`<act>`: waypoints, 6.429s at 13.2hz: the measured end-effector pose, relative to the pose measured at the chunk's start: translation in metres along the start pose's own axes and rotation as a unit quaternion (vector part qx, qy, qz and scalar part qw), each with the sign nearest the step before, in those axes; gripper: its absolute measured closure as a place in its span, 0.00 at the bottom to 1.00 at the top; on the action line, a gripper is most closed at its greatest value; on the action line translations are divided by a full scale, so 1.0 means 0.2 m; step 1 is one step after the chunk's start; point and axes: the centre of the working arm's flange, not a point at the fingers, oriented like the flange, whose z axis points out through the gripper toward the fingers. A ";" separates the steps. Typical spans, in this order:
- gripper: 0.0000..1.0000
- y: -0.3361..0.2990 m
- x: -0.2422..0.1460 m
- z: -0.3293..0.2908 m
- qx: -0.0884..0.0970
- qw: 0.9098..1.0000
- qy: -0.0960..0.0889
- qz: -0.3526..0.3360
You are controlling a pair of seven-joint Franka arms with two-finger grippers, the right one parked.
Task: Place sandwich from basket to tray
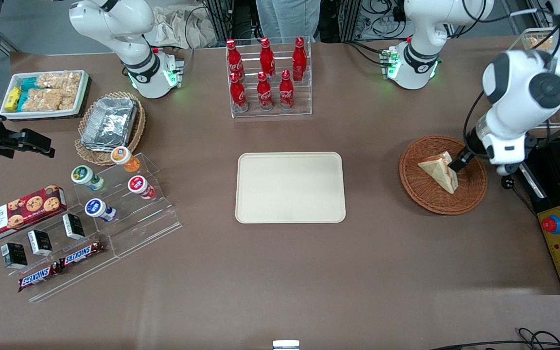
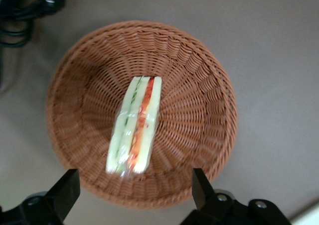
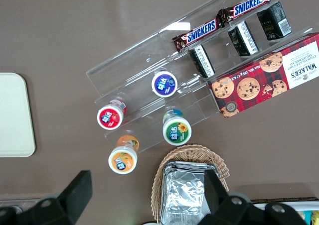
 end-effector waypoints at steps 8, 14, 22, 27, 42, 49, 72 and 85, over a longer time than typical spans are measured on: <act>0.00 -0.05 -0.02 0.55 0.013 1.000 -0.001 -0.003; 0.53 -0.04 -0.01 0.63 0.016 1.000 0.000 -0.002; 0.74 0.22 0.00 -0.57 0.015 0.991 -0.024 0.132; 0.74 0.65 -0.44 -0.79 -0.050 0.958 -0.054 0.276; 0.74 1.33 -1.30 0.64 -0.023 0.907 -0.040 0.419; 0.21 1.36 -1.27 0.60 -0.024 0.914 -0.026 0.405; 0.00 0.63 0.13 -1.22 -0.036 0.909 0.066 0.410; 0.00 0.49 0.16 -1.40 -0.058 0.910 0.011 0.410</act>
